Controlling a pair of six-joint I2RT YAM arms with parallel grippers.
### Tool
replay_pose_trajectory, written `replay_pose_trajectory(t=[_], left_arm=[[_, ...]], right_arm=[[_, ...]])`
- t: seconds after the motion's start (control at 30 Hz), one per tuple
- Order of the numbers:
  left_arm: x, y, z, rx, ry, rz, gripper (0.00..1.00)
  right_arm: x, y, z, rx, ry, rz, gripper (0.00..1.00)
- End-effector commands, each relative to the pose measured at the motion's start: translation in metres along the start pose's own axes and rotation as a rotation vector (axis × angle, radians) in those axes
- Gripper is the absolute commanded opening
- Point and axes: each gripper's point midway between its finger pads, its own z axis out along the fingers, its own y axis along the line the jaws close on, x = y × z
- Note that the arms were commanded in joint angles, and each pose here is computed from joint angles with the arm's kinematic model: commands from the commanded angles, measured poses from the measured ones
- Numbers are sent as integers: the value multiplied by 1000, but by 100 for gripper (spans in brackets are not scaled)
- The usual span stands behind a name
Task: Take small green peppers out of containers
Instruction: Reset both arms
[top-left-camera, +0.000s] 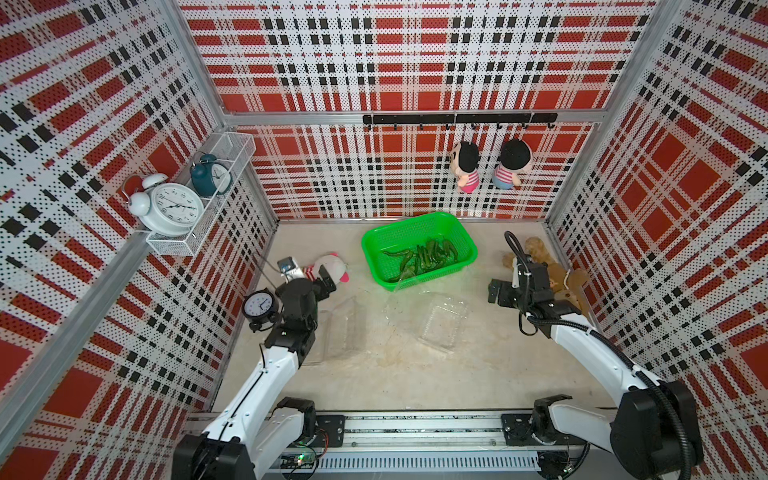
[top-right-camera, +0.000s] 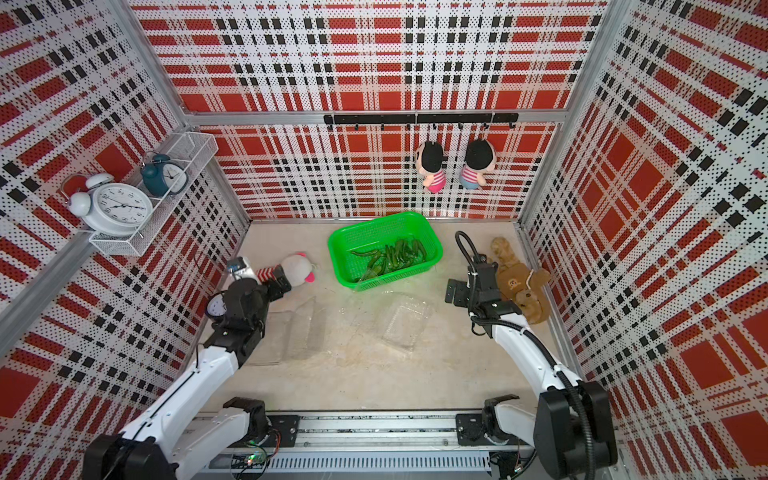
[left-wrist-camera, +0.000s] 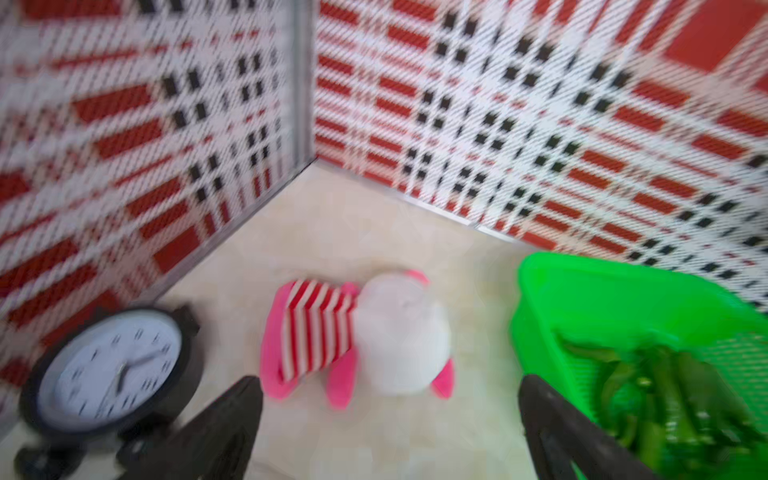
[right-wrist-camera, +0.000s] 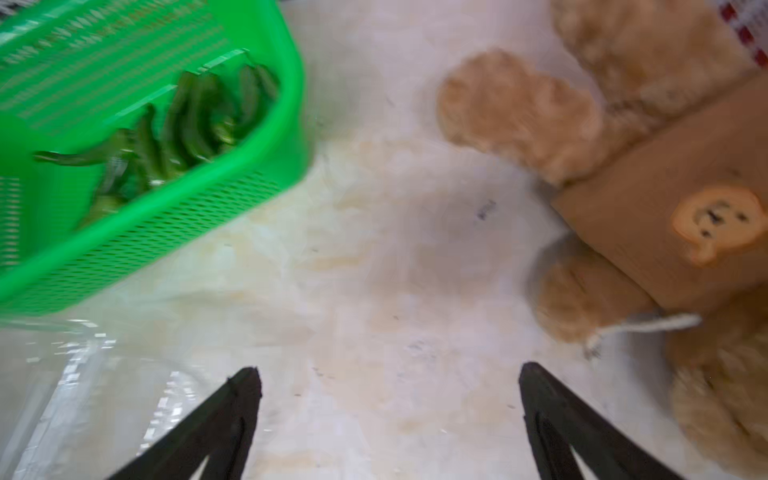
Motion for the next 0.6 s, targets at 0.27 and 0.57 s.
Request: replay_pose_trajectory(t=[0.27, 0.57], left_arm=[[-2, 52, 18, -140, -236, 66, 98], [1, 0, 16, 90, -417, 179, 98]], right_arm=[[-19, -52, -5, 130, -443, -73, 100], [-58, -53, 27, 159, -596, -44, 100]])
